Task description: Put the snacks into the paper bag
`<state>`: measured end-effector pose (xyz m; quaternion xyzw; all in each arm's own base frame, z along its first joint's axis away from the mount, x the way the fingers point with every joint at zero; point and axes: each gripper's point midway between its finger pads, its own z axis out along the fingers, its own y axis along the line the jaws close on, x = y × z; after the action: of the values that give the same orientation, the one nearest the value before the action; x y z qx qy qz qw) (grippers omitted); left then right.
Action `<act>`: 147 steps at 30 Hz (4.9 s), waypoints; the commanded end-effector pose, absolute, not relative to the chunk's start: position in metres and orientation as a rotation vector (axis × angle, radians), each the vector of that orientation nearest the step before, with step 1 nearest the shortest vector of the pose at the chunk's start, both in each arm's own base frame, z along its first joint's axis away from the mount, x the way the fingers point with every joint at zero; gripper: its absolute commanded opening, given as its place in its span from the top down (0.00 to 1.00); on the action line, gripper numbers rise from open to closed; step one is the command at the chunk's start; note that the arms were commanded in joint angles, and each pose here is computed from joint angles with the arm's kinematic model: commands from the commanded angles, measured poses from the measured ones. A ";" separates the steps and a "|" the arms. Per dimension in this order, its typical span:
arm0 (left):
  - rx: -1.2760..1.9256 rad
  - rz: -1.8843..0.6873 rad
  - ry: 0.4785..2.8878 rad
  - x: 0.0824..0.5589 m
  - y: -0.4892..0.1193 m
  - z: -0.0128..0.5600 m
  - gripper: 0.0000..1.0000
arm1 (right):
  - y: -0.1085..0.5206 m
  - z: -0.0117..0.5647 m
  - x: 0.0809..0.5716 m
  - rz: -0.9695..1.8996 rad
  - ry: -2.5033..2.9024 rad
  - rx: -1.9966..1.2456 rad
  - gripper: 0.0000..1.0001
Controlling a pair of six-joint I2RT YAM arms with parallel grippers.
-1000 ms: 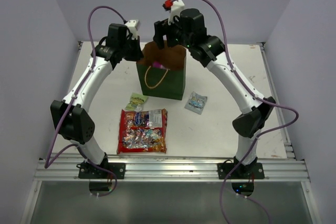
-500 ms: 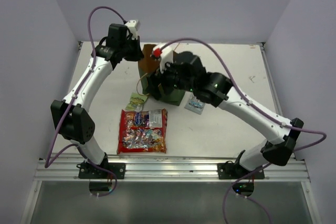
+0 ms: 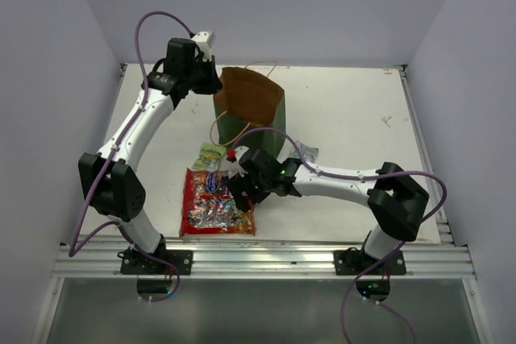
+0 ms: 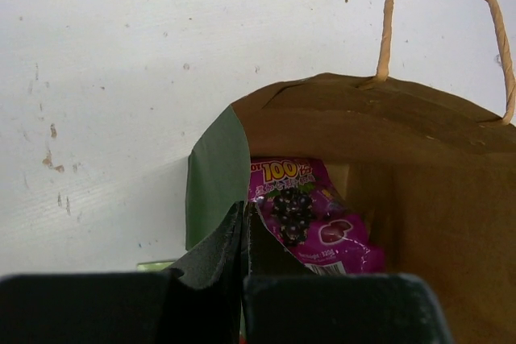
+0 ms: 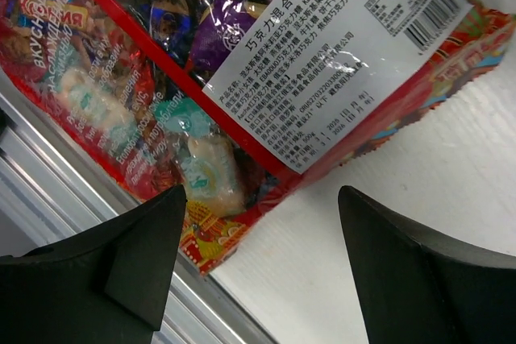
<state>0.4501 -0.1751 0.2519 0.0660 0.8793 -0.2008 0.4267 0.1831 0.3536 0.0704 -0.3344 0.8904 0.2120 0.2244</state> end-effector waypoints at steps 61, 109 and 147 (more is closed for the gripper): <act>0.059 -0.542 2.207 0.402 -0.181 0.283 1.00 | 0.284 0.486 0.335 0.213 1.685 -0.507 1.00; 0.048 -0.450 2.127 0.399 -0.178 0.275 1.00 | 0.206 0.407 0.357 -0.035 1.852 -0.105 0.07; 0.017 -0.365 2.068 0.401 -0.161 0.290 0.94 | 0.152 0.017 0.363 -0.027 2.607 0.014 1.00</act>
<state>0.3893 -0.1637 0.2681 0.0024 0.8725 -0.1555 0.4631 0.3772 0.1624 0.0220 0.0125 0.9580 0.0170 0.2859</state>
